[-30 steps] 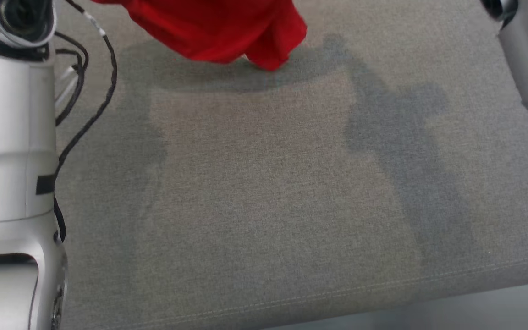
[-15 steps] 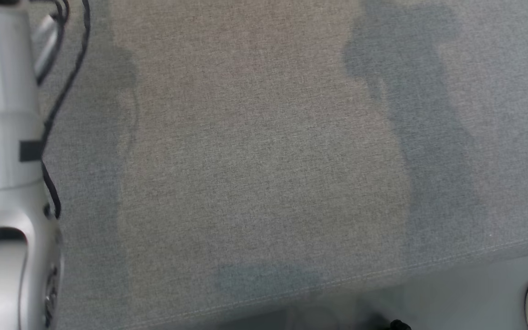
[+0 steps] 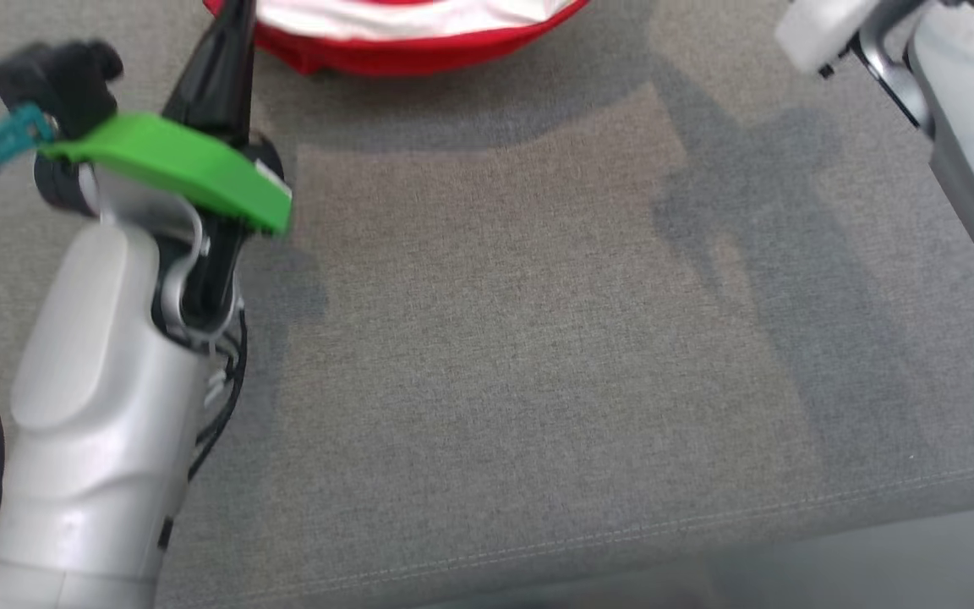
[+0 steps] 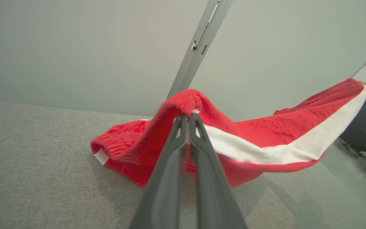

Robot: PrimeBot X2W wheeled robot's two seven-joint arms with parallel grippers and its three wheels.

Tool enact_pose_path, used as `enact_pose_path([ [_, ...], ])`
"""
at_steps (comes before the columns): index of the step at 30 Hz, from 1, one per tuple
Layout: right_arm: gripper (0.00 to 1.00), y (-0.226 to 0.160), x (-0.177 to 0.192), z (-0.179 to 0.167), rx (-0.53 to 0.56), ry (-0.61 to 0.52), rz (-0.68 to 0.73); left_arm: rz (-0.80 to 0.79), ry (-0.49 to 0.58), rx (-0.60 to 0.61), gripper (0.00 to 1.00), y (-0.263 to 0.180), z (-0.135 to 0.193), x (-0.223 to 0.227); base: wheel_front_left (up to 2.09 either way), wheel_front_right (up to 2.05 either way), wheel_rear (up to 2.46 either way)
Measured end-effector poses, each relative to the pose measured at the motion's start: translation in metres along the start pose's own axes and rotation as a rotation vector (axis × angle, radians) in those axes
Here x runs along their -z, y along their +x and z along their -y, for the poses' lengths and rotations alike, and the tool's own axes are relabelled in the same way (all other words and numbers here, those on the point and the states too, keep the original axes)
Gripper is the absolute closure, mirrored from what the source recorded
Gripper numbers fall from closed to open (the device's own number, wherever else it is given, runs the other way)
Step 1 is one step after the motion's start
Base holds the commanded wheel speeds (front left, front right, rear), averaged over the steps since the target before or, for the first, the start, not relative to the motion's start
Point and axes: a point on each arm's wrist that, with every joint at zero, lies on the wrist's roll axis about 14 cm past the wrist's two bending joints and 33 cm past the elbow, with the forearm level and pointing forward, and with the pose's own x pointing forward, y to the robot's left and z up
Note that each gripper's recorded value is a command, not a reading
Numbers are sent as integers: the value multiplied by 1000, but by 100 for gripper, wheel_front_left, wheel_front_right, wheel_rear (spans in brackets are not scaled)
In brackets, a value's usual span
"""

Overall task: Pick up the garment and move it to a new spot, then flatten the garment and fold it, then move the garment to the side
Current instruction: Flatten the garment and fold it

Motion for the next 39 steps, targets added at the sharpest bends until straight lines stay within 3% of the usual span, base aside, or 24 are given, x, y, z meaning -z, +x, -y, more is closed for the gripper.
enact_pose_path([
  [9,100,-73,19,-10,-46,12,-184,-75,27,-48,100,-68,18,29,0,0,0],
  [18,100,-166,30,-63,-161,226,-444,-81,44,-134,100,-128,30,36,0,0,0],
  [29,100,-249,23,-86,-179,398,-616,-142,101,-149,100,-175,53,56,0,0,0],
  [33,100,-266,15,-97,-196,436,-628,-197,136,-148,100,-191,55,66,0,0,0],
  [39,100,-253,-3,-91,-172,406,-548,-244,151,-131,100,-200,61,69,0,0,0],
])
